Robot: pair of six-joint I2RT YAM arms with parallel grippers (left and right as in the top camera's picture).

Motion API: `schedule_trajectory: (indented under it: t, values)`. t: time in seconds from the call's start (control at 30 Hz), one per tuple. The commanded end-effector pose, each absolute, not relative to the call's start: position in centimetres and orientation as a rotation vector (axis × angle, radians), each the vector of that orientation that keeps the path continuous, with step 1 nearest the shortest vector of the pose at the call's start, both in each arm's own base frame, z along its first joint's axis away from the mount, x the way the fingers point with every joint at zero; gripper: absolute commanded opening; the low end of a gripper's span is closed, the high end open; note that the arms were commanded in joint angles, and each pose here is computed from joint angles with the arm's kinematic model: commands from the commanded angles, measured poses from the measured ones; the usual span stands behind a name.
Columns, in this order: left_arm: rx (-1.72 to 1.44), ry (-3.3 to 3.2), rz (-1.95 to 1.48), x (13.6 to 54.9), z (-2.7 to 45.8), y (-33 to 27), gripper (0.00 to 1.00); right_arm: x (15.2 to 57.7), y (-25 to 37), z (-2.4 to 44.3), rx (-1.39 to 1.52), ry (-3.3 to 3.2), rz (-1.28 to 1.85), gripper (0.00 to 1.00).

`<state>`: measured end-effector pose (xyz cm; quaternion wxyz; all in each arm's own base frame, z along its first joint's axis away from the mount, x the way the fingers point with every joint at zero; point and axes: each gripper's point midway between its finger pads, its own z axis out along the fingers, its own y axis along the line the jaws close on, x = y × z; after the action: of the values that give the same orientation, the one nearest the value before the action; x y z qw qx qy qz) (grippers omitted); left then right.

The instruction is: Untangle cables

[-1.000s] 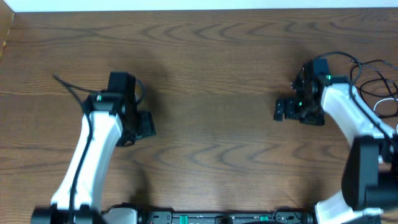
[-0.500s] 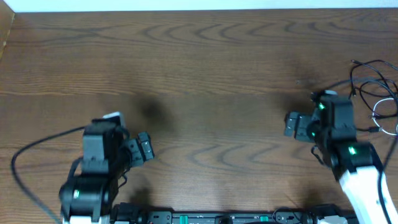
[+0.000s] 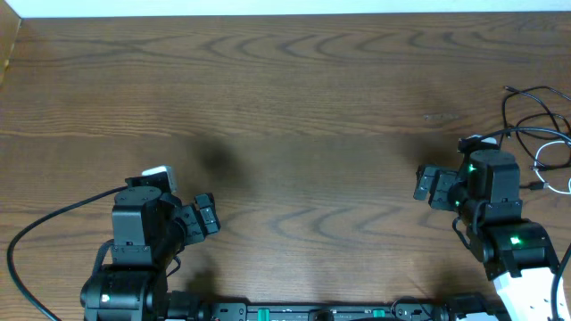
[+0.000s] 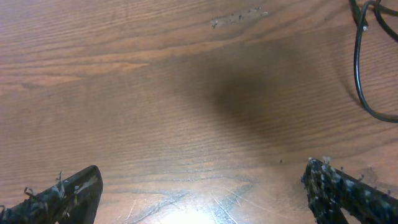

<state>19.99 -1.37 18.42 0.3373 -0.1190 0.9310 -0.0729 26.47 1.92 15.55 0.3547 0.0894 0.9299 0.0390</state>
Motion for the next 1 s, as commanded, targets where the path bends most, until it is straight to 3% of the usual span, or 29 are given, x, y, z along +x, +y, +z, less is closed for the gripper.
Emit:
schedule_trajectory:
  t: [0.0, 0.7, 0.97]
  values:
    - [-0.326, 2.438, -0.196, 19.9, 18.0, -1.4, 0.98, 26.3, 1.8, 15.0, 0.253, 2.419, 0.088, 0.99]
    - [-0.326, 2.437, -0.196, 19.9, 18.0, -1.4, 0.98, 26.3, 1.7, 14.9, 0.25, 2.423, 0.078, 0.99]
    - [-0.326, 2.438, -0.196, 19.9, 18.0, -1.4, 0.98, 26.3, 0.9, 18.0, 0.224, 2.232, 0.057, 0.99]
